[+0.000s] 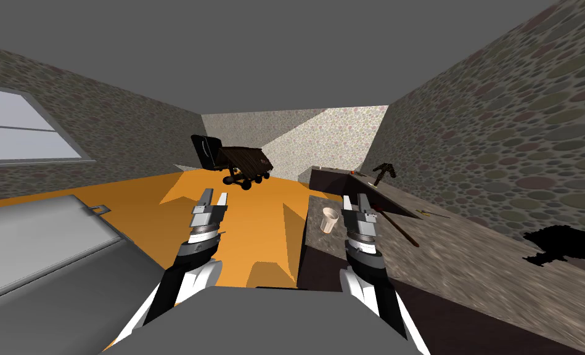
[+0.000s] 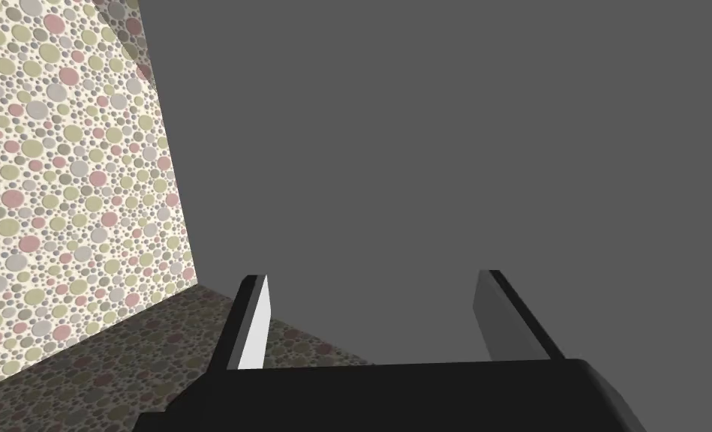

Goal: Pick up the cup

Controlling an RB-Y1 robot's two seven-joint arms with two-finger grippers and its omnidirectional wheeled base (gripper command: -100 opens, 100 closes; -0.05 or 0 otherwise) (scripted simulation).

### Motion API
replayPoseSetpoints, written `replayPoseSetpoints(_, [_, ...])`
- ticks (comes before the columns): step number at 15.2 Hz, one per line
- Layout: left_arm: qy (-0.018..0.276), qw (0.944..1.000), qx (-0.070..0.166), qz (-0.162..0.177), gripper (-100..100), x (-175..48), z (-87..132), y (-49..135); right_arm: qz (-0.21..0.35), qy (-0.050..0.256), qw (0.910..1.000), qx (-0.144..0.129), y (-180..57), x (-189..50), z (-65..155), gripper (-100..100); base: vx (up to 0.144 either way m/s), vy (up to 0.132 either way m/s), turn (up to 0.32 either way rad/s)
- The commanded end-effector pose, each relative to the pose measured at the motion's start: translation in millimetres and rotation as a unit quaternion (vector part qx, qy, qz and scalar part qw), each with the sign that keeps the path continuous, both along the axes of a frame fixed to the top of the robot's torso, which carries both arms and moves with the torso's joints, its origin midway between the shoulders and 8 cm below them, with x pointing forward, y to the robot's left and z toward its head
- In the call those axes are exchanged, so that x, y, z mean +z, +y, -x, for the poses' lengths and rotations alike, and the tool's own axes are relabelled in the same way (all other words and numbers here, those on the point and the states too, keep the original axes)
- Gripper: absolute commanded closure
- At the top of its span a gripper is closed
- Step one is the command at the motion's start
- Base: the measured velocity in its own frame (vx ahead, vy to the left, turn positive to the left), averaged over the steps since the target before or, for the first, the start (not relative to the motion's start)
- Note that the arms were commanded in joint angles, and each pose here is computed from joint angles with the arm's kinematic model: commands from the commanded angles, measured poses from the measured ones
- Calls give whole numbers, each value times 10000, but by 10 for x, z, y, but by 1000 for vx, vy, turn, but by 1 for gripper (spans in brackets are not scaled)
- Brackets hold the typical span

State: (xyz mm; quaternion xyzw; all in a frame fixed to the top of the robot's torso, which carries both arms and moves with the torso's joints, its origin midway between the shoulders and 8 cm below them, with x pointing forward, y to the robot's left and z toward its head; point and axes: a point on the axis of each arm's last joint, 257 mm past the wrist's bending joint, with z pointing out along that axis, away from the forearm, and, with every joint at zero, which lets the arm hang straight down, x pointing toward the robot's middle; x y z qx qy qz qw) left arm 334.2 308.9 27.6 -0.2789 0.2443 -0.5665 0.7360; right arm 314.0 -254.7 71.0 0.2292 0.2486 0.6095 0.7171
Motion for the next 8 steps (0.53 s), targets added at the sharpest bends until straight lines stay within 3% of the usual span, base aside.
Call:
replayPoseSetpoints(1, [0,10000,0,0,0,0,0,0,174,57,9998,55,42,-33,-21,-100,0,0,0])
replayPoseSetpoints(8, [0,10000,0,0,0,0,0,0,955,330,9946,237,188,-231,-122,-100,1,-2,7])
